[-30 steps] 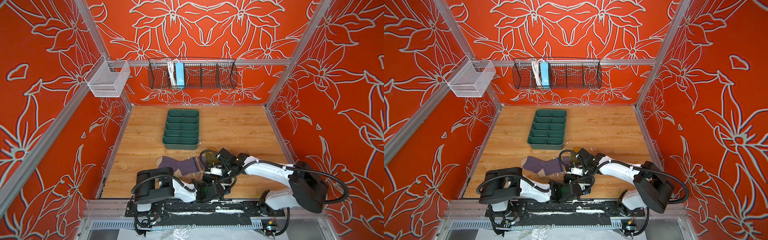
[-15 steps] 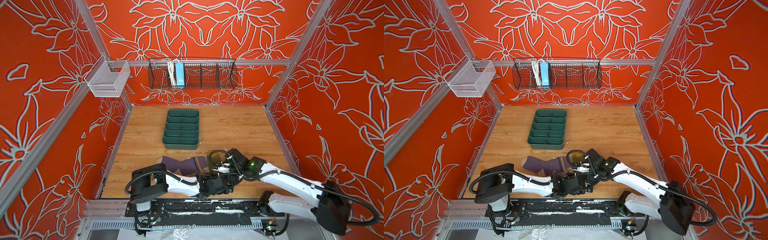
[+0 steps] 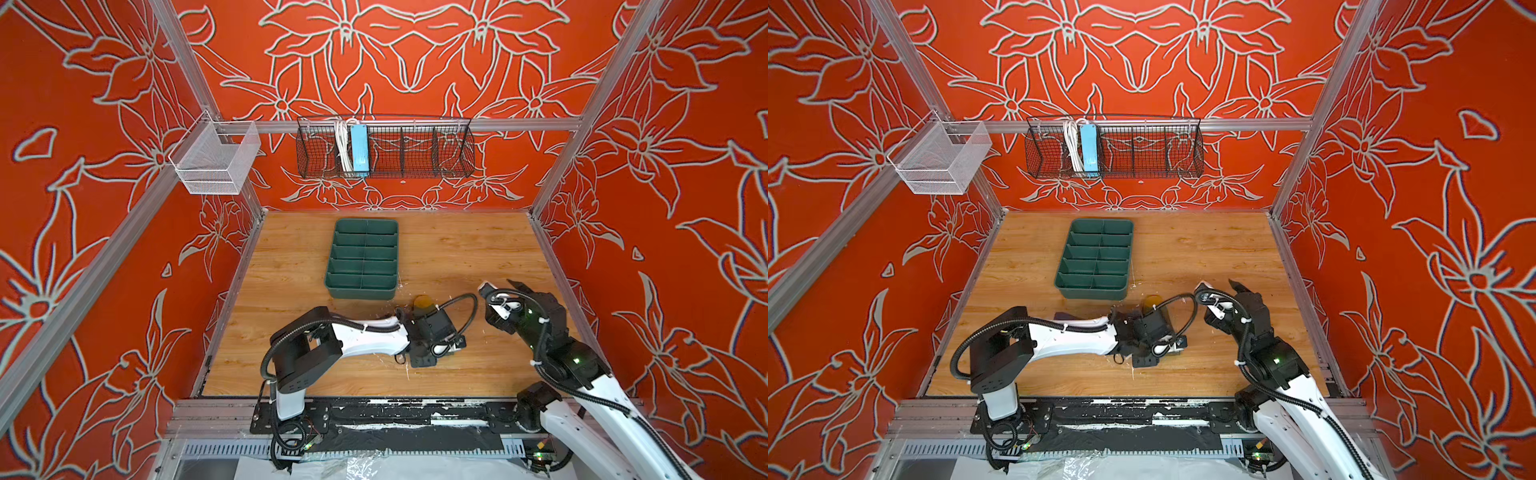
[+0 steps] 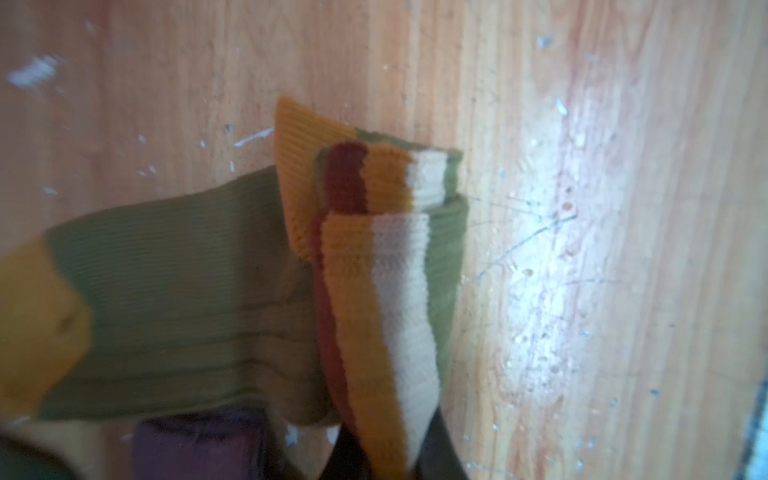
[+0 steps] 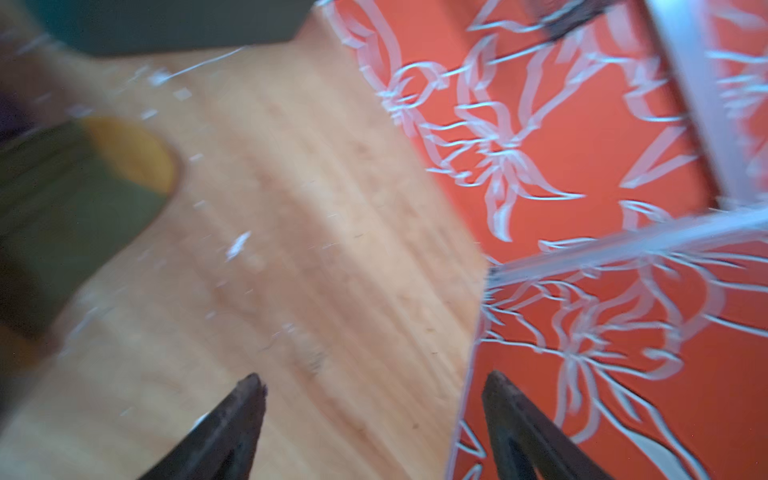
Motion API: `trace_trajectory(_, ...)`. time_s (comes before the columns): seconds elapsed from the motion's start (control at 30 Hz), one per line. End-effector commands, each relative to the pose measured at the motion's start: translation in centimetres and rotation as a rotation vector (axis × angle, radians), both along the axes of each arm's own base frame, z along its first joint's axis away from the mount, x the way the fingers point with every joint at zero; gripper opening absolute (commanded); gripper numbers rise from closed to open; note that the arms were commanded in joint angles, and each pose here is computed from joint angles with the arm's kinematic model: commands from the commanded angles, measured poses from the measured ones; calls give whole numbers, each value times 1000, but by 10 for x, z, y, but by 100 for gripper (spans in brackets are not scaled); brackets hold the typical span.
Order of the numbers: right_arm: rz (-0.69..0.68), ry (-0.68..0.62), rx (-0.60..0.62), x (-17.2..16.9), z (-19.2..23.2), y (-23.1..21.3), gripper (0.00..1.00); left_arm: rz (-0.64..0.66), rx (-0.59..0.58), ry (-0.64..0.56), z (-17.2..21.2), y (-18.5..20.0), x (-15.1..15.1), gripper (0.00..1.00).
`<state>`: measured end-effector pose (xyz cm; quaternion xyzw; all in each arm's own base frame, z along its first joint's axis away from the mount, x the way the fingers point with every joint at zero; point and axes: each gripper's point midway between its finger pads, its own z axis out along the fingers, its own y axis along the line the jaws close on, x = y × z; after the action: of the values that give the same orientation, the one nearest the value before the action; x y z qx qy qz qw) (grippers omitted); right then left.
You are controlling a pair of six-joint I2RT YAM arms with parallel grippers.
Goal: Roll the socks
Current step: 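Hold the roll with the left gripper while the right gripper lifts away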
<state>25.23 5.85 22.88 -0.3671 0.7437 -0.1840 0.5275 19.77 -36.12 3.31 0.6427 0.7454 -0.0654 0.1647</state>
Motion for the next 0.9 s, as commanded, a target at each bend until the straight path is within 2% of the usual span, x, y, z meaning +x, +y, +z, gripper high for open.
trace_trajectory(0.0, 4, -149, 118, -9, 57, -1, 84, 50, 67, 343, -18, 17, -35, 0)
trace_trajectory(0.13, 386, 39, 105, -66, 35, 46, 83, 119, 60, 468, -24, 12, -30, 0)
trace_trajectory(0.2, 436, 160, 95, -80, 13, 51, 83, 142, 44, 521, -27, 11, -29, 0)
trace_trajectory(0.27, 475, 284, 35, -92, -16, 51, 83, 177, 28, 563, -31, 12, -25, 0)
trace_trajectory(0.37, 543, 397, -36, -103, -54, 56, 83, 208, 11, 632, -35, 9, -23, 0)
trace_trajectory(0.43, 595, 439, -69, -109, -71, 64, 82, 224, 17, 662, -39, 8, -22, 0)
trace_trajectory(0.57, 676, 491, -248, -112, -108, 79, 80, 247, 33, 692, -47, 10, -21, 0)
trace_trajectory(0.63, 726, 501, -294, -112, -121, 92, 77, 252, 34, 695, -49, 10, -22, 0)
trace_trajectory(0.77, 784, 481, -342, -99, -137, 117, 72, 251, 31, 690, -48, 11, -21, 0)
trace_trajectory(0.87, 766, 462, -396, -81, -153, 125, 66, 252, 38, 691, -50, 12, -21, 0)
